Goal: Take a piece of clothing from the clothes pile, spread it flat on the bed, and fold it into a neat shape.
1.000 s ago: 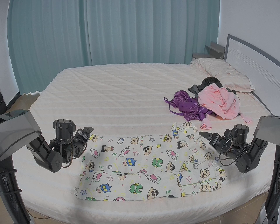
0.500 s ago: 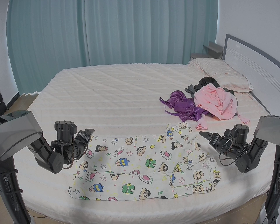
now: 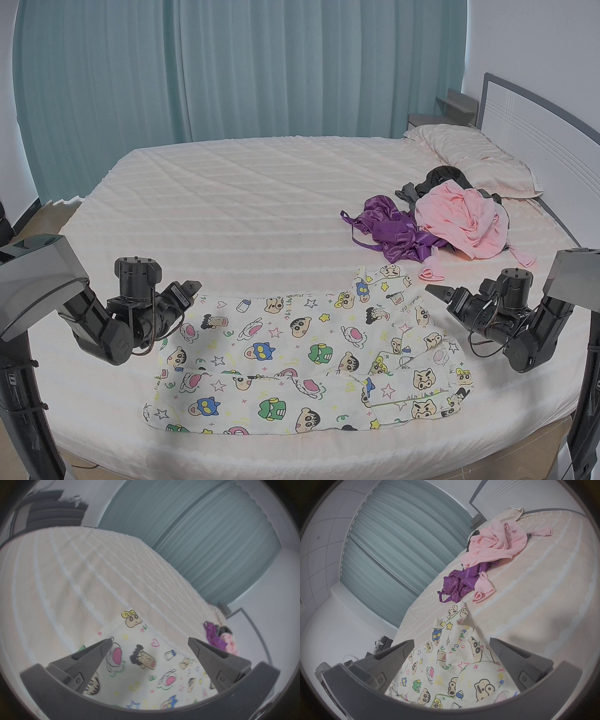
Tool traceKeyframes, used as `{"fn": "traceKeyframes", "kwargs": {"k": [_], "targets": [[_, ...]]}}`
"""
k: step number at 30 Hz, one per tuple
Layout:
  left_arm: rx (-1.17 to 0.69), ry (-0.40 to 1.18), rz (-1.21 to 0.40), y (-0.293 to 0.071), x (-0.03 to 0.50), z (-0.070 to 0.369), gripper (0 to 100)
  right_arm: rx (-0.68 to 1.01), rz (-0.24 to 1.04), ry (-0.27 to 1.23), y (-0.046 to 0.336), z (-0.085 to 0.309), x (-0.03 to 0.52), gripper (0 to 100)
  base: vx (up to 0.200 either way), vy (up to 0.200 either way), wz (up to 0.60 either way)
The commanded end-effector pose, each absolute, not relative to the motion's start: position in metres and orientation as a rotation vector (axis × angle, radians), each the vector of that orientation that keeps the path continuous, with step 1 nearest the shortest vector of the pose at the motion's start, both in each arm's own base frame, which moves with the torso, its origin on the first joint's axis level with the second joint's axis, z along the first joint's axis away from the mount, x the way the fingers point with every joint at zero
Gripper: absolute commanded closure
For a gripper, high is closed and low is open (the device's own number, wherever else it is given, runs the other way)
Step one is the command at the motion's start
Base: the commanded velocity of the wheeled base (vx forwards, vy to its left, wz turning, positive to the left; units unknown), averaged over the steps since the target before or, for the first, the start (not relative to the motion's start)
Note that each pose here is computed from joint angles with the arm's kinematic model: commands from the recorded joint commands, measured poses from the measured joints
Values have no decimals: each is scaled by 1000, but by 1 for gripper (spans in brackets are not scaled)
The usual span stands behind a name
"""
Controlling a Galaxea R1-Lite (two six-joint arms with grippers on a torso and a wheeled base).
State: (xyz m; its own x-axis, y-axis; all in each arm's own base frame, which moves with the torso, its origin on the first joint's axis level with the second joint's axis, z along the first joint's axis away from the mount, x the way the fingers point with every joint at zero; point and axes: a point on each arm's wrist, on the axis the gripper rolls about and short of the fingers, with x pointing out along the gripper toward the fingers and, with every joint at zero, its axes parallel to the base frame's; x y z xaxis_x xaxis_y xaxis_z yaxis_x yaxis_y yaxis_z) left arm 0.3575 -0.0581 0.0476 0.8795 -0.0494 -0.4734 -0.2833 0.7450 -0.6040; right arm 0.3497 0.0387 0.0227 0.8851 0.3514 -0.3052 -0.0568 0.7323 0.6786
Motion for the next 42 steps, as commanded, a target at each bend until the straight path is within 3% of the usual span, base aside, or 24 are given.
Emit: {"fn": "traceKeyframes", "kwargs": {"k": [1,7,15,29,30,42], "targets": [[-597,530,162,-45,380,47,0,708,234,440,39,23,348,0,0,0,0],[-541,560,161,-42,413,38,0,704,236,446,40,22,346,0,0,0,0],[-286,657,93,-39,427,-6,0,700,239,444,40,21,345,0,0,0,0],[-285,608,75,-43,440,-9,0,697,252,457,46,19,342,0,0,0,0],[-285,606,72,-45,440,-9,100,697,251,458,46,19,341,0,0,0,0],[-287,585,81,-43,444,-6,100,686,257,456,47,18,346,0,0,0,0]]}}
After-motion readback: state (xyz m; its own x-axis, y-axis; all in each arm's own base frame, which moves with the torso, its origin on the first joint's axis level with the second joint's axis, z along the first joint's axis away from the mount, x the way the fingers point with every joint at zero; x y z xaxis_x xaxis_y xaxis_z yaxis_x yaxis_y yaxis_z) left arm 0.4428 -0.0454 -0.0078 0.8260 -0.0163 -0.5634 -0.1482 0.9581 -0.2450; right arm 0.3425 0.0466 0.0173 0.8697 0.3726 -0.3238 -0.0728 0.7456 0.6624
